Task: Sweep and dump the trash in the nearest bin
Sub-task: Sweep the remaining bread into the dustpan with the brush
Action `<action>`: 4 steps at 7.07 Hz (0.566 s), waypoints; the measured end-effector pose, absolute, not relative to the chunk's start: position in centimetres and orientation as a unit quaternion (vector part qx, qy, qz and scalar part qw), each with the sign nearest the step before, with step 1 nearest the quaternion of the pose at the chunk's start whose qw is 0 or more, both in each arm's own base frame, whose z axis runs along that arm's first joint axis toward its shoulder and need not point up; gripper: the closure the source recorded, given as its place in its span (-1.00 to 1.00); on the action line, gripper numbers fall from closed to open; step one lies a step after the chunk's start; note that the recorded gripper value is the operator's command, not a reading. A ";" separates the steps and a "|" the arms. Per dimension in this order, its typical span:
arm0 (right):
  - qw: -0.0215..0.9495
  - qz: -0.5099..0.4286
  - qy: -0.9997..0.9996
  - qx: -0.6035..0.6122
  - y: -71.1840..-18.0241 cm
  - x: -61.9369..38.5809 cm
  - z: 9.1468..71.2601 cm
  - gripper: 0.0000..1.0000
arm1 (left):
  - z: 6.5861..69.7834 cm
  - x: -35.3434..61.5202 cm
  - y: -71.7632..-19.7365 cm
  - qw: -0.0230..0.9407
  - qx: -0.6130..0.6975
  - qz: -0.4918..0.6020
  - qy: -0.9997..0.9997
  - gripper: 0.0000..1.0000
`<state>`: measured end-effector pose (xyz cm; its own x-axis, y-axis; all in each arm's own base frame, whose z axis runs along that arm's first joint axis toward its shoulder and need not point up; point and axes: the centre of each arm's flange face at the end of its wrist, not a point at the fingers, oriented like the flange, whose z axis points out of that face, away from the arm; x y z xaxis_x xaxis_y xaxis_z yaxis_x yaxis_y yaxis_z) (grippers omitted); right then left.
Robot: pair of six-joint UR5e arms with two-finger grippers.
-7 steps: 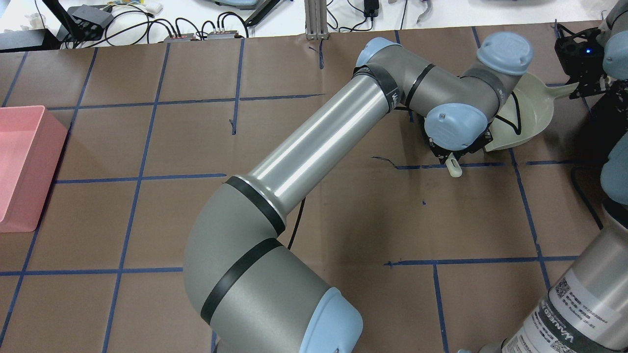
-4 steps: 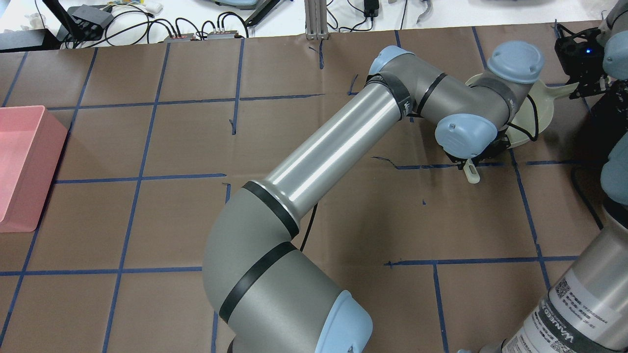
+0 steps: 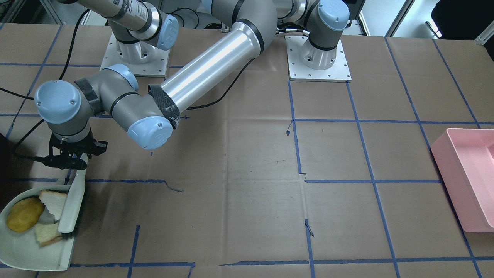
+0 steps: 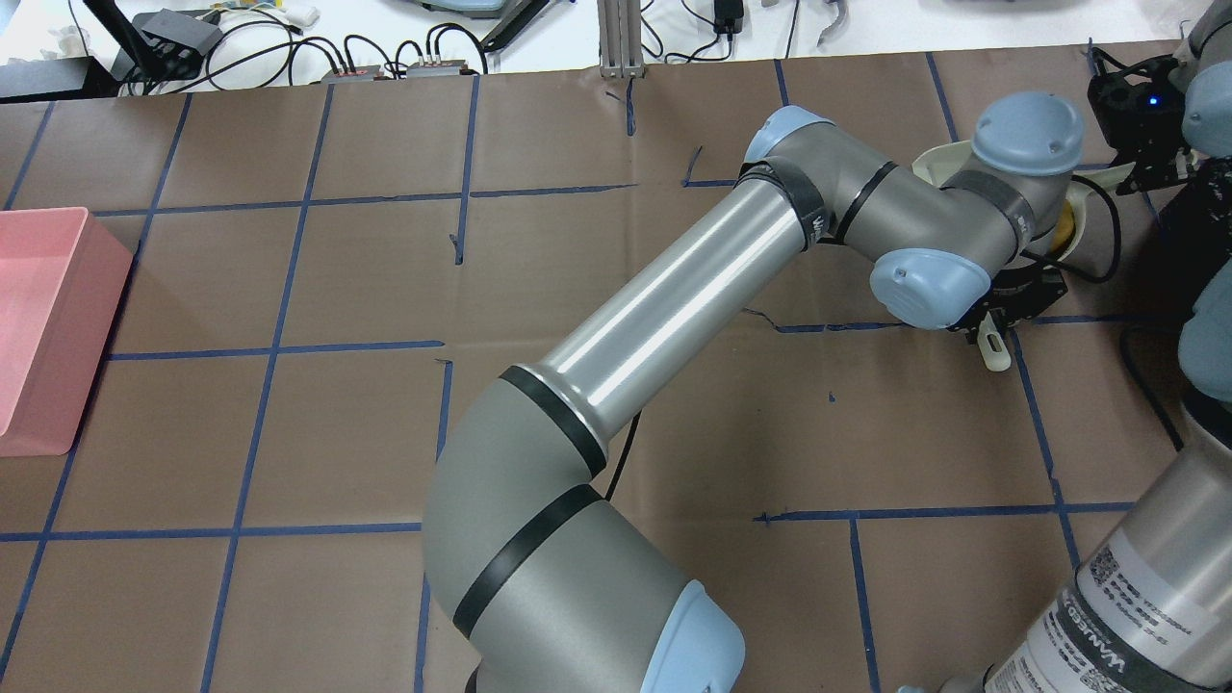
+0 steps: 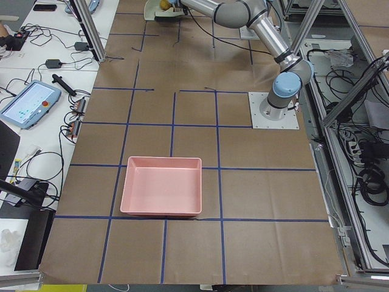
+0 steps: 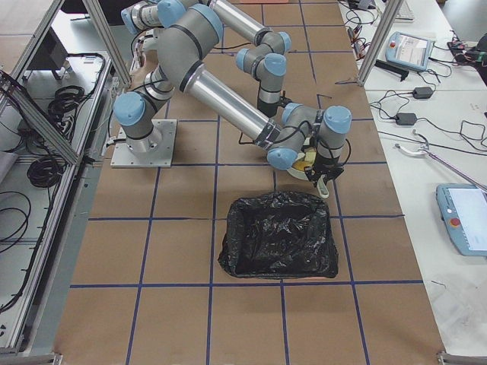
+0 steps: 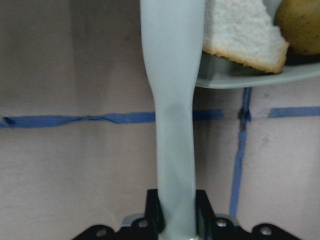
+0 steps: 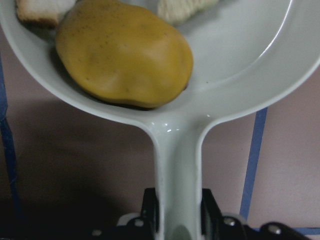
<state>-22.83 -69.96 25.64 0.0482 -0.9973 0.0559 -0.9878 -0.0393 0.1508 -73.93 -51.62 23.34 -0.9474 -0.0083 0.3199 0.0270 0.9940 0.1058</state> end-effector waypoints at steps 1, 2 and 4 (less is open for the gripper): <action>0.074 -0.032 -0.689 0.720 -70.0 -22.8 25.6 1.00 | 23.7 -74.4 -51.5 0.183 -0.008 -0.060 -0.981 1.00; 0.074 -0.032 -0.689 0.720 -70.0 -22.8 25.6 1.00 | 24.3 -74.7 -51.4 0.202 -0.012 -0.063 -0.977 1.00; 0.073 -0.030 -0.689 0.720 -70.0 -22.8 25.6 1.00 | 25.0 -74.7 -51.5 0.201 -0.015 -0.061 -0.977 1.00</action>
